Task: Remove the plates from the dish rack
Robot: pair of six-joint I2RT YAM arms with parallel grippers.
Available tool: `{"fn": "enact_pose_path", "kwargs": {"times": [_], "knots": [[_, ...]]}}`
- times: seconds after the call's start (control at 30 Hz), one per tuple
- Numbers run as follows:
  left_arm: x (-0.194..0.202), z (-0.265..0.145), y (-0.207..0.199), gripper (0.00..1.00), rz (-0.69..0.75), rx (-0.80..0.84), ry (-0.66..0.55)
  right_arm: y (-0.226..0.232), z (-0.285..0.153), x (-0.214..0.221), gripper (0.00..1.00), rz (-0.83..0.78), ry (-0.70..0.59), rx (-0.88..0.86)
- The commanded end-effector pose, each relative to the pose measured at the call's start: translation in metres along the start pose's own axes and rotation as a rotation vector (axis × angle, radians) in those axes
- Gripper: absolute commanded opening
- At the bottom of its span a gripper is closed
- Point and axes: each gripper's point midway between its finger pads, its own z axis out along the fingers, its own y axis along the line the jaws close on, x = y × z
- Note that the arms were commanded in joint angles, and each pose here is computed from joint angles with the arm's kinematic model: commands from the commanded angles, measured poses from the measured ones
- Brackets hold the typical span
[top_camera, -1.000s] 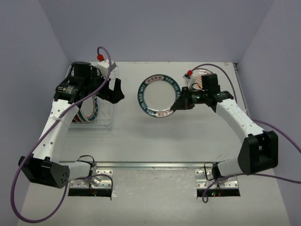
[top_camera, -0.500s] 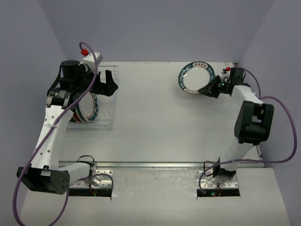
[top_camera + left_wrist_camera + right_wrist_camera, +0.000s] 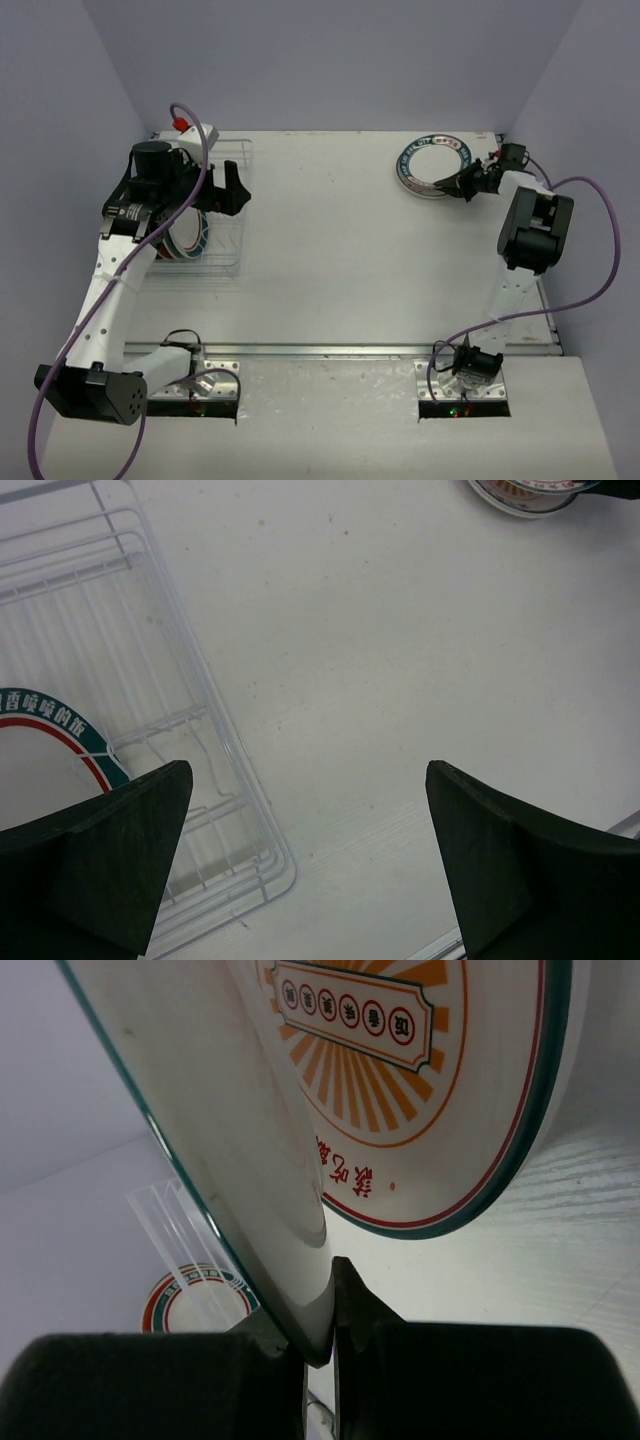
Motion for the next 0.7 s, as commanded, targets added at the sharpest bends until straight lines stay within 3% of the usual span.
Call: {"fn": "enact_pose_path", "kwargs": {"times": [0.0,0.07,0.17,0.3,0.5,0.67], "knots": [[-0.015,-0.012,-0.002,1.00,0.014,-0.021,-0.076,0.046,-0.006,-0.014,0.06,-0.048,0.011,-0.142],[-0.015,-0.013,0.000,1.00,0.012,-0.033,-0.078,0.044,-0.005,-0.009,0.19,-0.037,0.034,-0.152],[-0.015,-0.014,0.004,1.00,-0.002,-0.058,-0.079,0.045,-0.006,0.001,0.55,0.000,0.080,-0.173],[-0.019,-0.015,0.016,1.00,-0.041,-0.134,-0.096,0.054,-0.019,0.019,0.77,0.038,0.133,-0.209],[-0.026,-0.019,0.042,1.00,-0.099,-0.296,-0.096,0.079,-0.047,0.082,0.90,0.034,0.295,-0.255],[-0.030,-0.026,0.064,1.00,-0.126,-0.433,-0.081,0.080,-0.062,0.134,0.91,-0.029,0.396,-0.197]]}}
